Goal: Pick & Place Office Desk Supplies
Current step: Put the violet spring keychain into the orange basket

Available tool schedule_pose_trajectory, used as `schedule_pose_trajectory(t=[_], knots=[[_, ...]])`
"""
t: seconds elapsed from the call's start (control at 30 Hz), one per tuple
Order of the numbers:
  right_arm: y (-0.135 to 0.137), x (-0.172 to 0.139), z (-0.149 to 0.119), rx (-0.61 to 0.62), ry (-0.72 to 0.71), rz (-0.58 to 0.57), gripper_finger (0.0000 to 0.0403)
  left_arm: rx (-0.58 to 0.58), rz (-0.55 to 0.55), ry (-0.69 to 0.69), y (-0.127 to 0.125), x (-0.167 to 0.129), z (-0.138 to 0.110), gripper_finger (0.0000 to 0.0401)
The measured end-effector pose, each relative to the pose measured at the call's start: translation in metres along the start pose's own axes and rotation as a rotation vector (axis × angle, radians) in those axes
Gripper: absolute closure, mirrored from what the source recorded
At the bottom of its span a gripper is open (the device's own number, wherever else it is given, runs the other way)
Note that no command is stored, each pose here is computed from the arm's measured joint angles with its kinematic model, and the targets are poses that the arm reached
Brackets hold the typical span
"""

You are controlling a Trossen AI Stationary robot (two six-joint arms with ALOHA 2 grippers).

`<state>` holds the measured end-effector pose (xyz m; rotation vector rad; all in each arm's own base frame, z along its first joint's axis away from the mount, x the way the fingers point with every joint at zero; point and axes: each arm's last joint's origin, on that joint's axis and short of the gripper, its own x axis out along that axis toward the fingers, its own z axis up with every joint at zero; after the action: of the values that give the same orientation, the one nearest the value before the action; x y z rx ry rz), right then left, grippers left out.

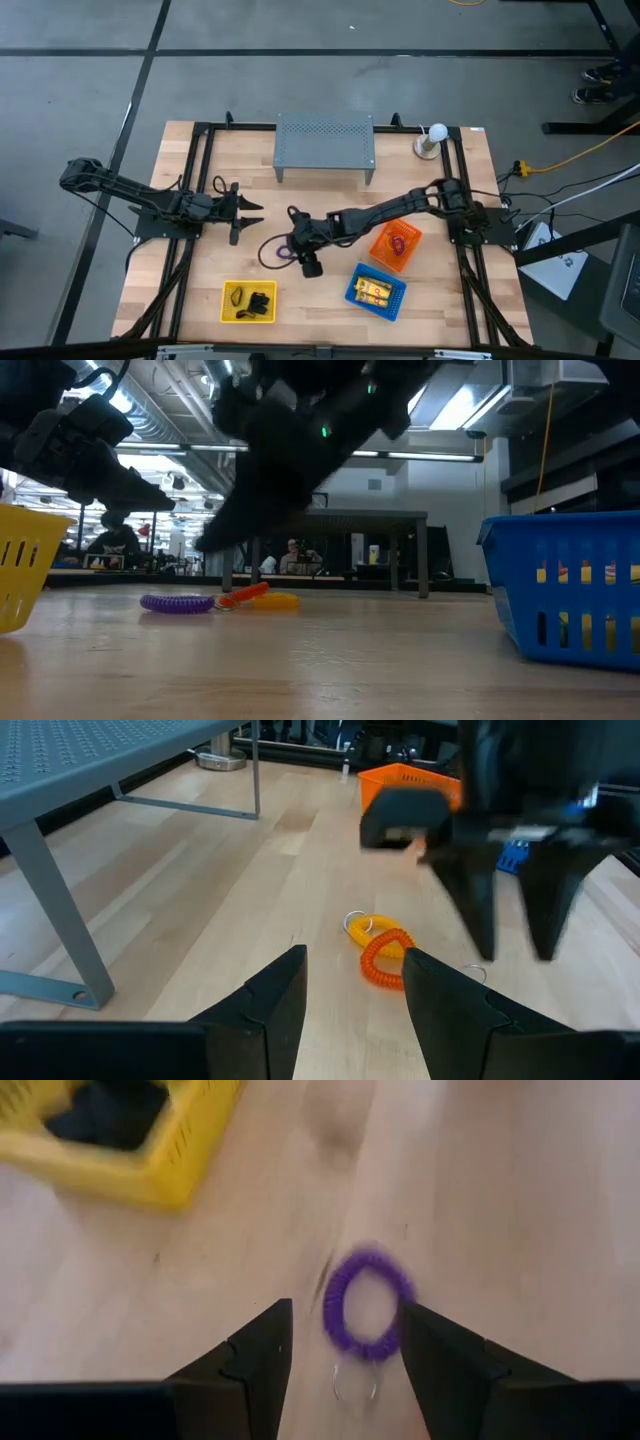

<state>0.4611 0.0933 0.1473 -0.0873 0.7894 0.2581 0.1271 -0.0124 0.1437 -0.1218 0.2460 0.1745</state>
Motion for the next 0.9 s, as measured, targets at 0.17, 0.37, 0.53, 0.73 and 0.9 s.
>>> schedule_pose_trajectory(t=[0.17, 0.37, 0.53, 0.73, 0.9], knots=[[-0.001, 0.03, -0.021, 0.033, 0.027, 0.054, 0.0222, 0.0, 0.0, 0.0, 0.0, 0.0, 0.0, 0.024], [-0.003, 0.034, -0.024, 0.039, 0.027, 0.051, 0.0222, 0.002, 0.001, 0.007, 0.0, 0.0, -0.001, 0.024], [-0.007, 0.034, -0.024, 0.045, 0.021, 0.044, 0.0224, 0.002, 0.001, 0.007, 0.0, 0.0, -0.001, 0.024], [-0.011, 0.034, -0.024, 0.043, 0.025, -0.015, 0.0294, 0.003, 0.001, 0.008, 0.0, 0.0, -0.001, 0.024], [-0.015, 0.034, -0.025, 0.062, 0.026, 0.024, 0.0388, 0.003, 0.002, 0.008, 0.0, 0.0, -0.001, 0.024]])
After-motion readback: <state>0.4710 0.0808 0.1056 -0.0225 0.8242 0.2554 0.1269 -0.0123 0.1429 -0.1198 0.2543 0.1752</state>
